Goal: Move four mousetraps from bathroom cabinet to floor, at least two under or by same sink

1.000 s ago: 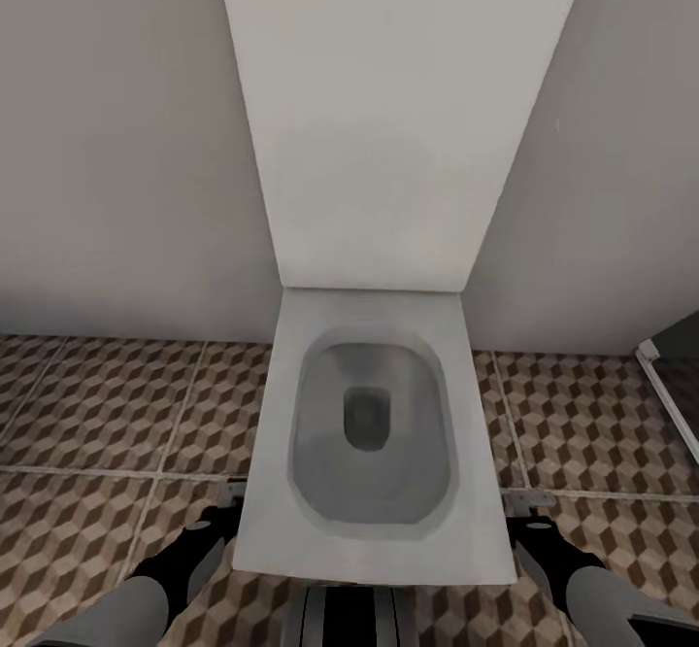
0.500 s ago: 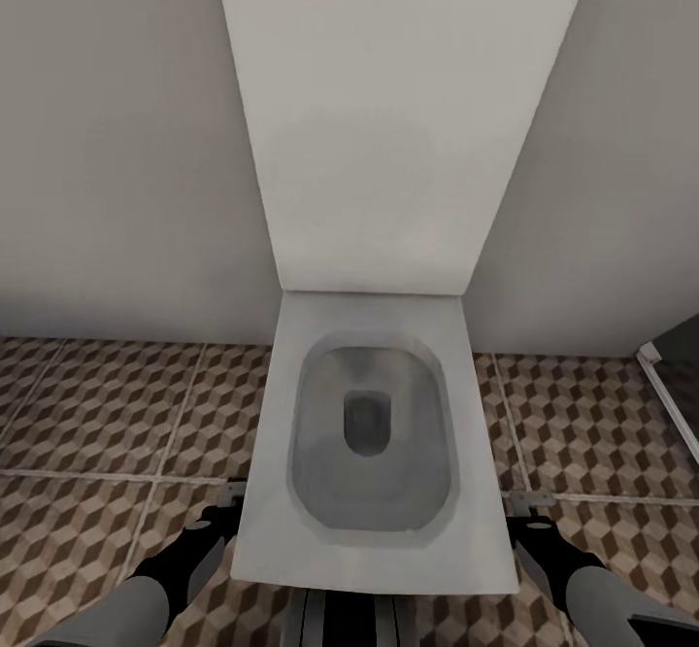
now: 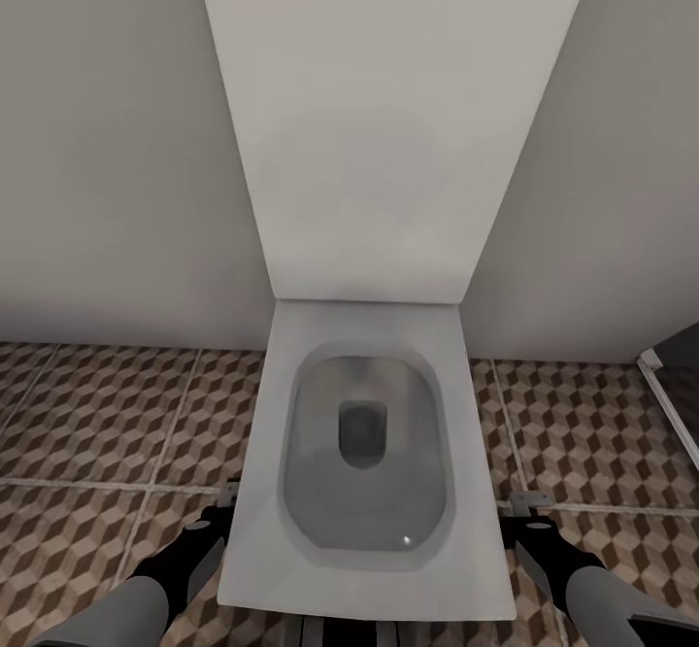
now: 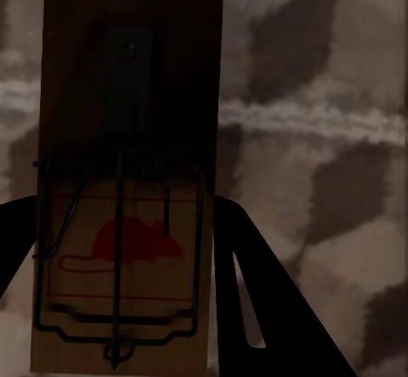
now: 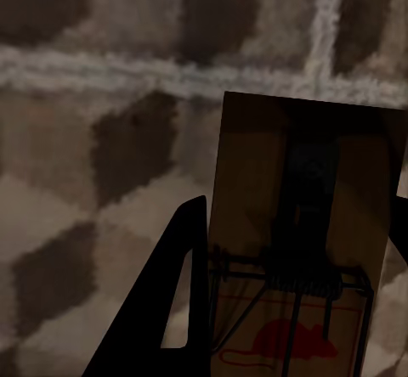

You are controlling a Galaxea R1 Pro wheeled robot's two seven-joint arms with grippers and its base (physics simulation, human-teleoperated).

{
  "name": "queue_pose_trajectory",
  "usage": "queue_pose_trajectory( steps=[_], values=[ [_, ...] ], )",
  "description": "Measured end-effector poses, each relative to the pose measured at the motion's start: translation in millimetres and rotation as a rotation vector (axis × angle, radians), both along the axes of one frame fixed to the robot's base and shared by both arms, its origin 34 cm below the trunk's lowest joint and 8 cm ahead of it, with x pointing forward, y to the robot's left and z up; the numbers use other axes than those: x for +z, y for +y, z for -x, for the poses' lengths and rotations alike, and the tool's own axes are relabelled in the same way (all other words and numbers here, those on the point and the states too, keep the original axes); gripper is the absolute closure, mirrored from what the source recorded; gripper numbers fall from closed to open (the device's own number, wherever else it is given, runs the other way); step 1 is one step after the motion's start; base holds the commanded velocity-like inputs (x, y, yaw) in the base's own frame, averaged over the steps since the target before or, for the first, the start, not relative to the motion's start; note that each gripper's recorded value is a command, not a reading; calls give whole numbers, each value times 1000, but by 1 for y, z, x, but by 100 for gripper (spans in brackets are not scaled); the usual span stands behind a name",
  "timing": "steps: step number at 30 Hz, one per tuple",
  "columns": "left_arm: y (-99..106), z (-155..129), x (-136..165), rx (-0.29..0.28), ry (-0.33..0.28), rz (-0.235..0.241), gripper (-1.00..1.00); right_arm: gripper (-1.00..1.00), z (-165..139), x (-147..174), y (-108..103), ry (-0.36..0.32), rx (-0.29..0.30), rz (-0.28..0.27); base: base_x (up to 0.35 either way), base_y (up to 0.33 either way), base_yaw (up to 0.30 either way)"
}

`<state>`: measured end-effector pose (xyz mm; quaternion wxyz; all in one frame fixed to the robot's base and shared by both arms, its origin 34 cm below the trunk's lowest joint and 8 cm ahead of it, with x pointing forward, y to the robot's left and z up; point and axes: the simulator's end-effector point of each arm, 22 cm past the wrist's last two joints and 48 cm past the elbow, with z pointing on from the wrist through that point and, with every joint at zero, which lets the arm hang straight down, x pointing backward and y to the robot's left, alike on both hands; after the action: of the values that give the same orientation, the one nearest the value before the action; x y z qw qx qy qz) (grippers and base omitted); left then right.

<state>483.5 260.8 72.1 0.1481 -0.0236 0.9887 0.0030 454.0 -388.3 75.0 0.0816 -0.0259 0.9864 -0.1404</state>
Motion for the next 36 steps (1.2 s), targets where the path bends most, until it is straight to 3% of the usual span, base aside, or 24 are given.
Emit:
queue_pose_trajectory(
  steps=[36],
  values=[
    [6,2,-1,8,2,-5,100,100,0,0,1,0,6,-1,1,-22,0]
  ],
)
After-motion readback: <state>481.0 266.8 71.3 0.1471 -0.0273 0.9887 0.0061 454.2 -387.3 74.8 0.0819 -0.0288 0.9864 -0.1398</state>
